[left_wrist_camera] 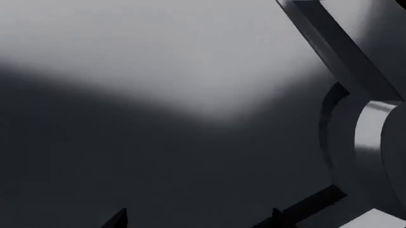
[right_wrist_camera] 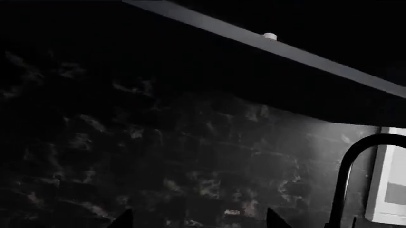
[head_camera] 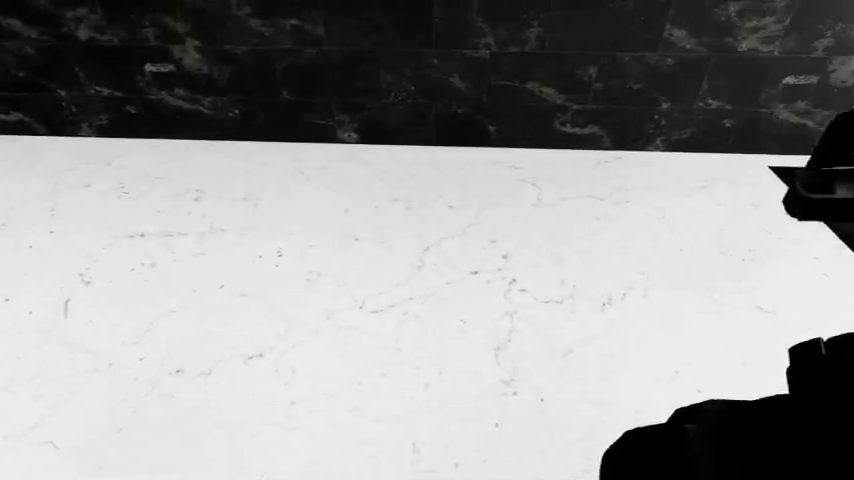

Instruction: Pick and place the shaker into the drawer. Then close the cabinet.

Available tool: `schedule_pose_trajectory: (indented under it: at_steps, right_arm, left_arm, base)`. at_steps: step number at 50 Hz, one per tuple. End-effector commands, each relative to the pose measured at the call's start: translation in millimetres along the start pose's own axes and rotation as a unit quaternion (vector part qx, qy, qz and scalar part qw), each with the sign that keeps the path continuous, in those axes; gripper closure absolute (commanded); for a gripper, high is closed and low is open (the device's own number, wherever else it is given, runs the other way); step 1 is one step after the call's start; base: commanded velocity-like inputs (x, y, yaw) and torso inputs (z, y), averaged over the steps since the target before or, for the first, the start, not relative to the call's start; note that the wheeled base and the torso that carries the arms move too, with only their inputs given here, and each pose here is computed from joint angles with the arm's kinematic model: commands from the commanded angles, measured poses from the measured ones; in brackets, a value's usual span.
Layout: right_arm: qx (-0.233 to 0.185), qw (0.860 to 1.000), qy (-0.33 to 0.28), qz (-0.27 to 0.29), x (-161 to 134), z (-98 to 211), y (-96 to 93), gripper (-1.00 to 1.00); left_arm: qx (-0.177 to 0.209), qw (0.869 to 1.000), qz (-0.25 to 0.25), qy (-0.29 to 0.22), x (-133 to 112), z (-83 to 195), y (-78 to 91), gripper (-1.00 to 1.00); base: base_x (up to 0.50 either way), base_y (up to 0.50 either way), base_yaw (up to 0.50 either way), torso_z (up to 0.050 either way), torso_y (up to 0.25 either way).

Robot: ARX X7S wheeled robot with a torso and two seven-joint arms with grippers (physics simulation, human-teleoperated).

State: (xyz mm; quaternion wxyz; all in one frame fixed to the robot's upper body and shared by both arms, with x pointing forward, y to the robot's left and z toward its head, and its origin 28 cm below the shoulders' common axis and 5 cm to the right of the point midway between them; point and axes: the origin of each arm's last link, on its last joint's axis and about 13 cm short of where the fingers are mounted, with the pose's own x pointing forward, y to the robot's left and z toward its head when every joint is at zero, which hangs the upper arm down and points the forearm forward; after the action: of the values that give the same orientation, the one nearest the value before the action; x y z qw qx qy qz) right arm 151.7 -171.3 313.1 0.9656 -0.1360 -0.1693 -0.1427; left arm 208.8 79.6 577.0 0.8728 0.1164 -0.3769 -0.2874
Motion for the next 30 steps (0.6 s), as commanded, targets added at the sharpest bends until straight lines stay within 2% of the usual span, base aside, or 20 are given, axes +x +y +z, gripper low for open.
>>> schedule_pose_trajectory:
  at_steps: [1, 5, 7, 10, 11, 12, 13, 14, 15, 16, 17, 18, 19, 21, 22, 23, 26, 27, 30]
  right_arm:
    - [-0.001, 0.996, 0.053, -0.077, -50, -37, -13.1, -1.00]
    - [0.001, 0.996, 0.053, -0.071, -50, -37, -9.2, -1.00]
    - [0.002, 0.997, 0.050, -0.064, -49, -36, -6.6, -1.00]
    - [0.001, 0.998, 0.042, -0.045, -42, -32, -1.9, -1.00]
    - [0.001, 0.999, 0.040, -0.037, -38, -29, 0.3, -1.00]
    - [0.000, 0.999, 0.037, -0.025, -33, -27, 3.4, -1.00]
    - [-0.001, 0.999, 0.033, -0.013, -28, -23, 6.9, -1.00]
    - [-0.002, 1.000, 0.030, -0.001, -22, -20, 10.5, -1.00]
    - [-0.003, 1.000, 0.028, 0.009, -18, -17, 13.9, -1.00]
    - [-0.004, 0.999, 0.026, 0.019, -12, -13, 17.7, -1.00]
    - [-0.005, 0.999, 0.023, 0.031, -7, -8, 22.1, -1.00]
    - [-0.007, 0.999, 0.021, 0.044, -1, -4, 27.0, -1.00]
    - [-0.007, 0.998, 0.018, 0.054, 4, 0, 31.6, -1.00]
    - [-0.007, 0.997, 0.016, 0.072, 10, 6, 40.0, -1.00]
    - [-0.008, 0.996, 0.016, 0.083, 13, 8, 44.7, -1.00]
    - [-0.009, 0.996, 0.017, 0.092, 16, 10, 49.4, -1.00]
    - [-0.013, 0.993, 0.019, 0.118, 26, 13, 61.7, -1.00]
    - [-0.015, 0.992, 0.020, 0.126, 29, 12, 65.2, -1.00]
    - [-0.033, 0.980, 0.042, 0.193, 36, 9, 75.1, -1.00]
  left_arm:
    - [-0.044, 0.993, -0.103, 0.041, 8, -28, -41.8, -1.00]
    - [-0.044, 0.993, -0.103, 0.041, 8, -28, -41.8, -1.00]
    - [-0.060, 0.994, -0.082, 0.041, 11, -31, -38.3, -1.00]
    - [-0.167, 0.984, -0.027, 0.064, 15, -37, -34.4, -1.00]
    - [-0.181, 0.981, -0.010, 0.068, 17, -41, -34.0, -1.00]
    - [-0.180, 0.981, 0.019, 0.071, 18, -47, -35.8, -1.00]
    - [-0.189, 0.974, 0.109, 0.064, -3, -68, -6.1, -1.00]
    - [-0.206, 0.956, 0.196, 0.066, -29, -89, 18.6, -1.00]
    - [-0.219, 0.932, 0.280, 0.076, -60, -107, 37.6, -1.00]
    - [-0.199, 0.908, 0.359, 0.085, -94, -121, 50.6, -1.00]
    - [-0.183, 0.883, 0.419, 0.109, -127, -131, 53.6, -1.00]
    - [-0.161, 0.876, 0.440, 0.113, -158, -136, 51.7, -1.00]
    - [-0.150, 0.878, 0.440, 0.117, -187, -136, 43.3, -1.00]
    - [-0.138, 0.896, 0.405, 0.115, -237, -127, 13.7, -1.00]
    - [-0.137, 0.896, 0.408, 0.112, -258, -124, 5.6, -1.00]
    - [-0.125, 0.885, 0.435, 0.112, -273, -125, 6.9, -1.00]
    - [-0.097, 0.860, 0.488, 0.118, -304, -130, 8.8, -1.00]
    - [-0.090, 0.855, 0.497, 0.120, -311, -130, 9.7, -1.00]
    - [-0.071, 0.842, 0.521, 0.120, -317, -137, 9.6, -1.00]
  base:
    - [0.00, 0.00, 0.00, 0.000, 0.000]
    - [0.00, 0.00, 0.00, 0.000, 0.000]
    - [0.00, 0.00, 0.00, 0.000, 0.000]
    - [0.00, 0.00, 0.00, 0.000, 0.000]
    - [0.00, 0.00, 0.00, 0.000, 0.000]
    - [0.01, 0.00, 0.00, 0.000, 0.000]
    - [0.00, 0.00, 0.00, 0.000, 0.000]
    - [0.00, 0.00, 0.00, 0.000, 0.000]
    - [0.00, 0.00, 0.00, 0.000, 0.000]
    - [0.00, 0.00, 0.00, 0.000, 0.000]
    - [0.00, 0.00, 0.00, 0.000, 0.000]
    - [0.00, 0.00, 0.00, 0.000, 0.000]
    - [0.00, 0.00, 0.00, 0.000, 0.000]
    - [0.00, 0.00, 0.00, 0.000, 0.000]
    - [0.00, 0.00, 0.00, 0.000, 0.000]
    - [0.00, 0.00, 0.00, 0.000, 0.000]
    - [0.00, 0.00, 0.00, 0.000, 0.000]
    - [0.00, 0.00, 0.00, 0.000, 0.000]
    - [0.00, 0.00, 0.00, 0.000, 0.000]
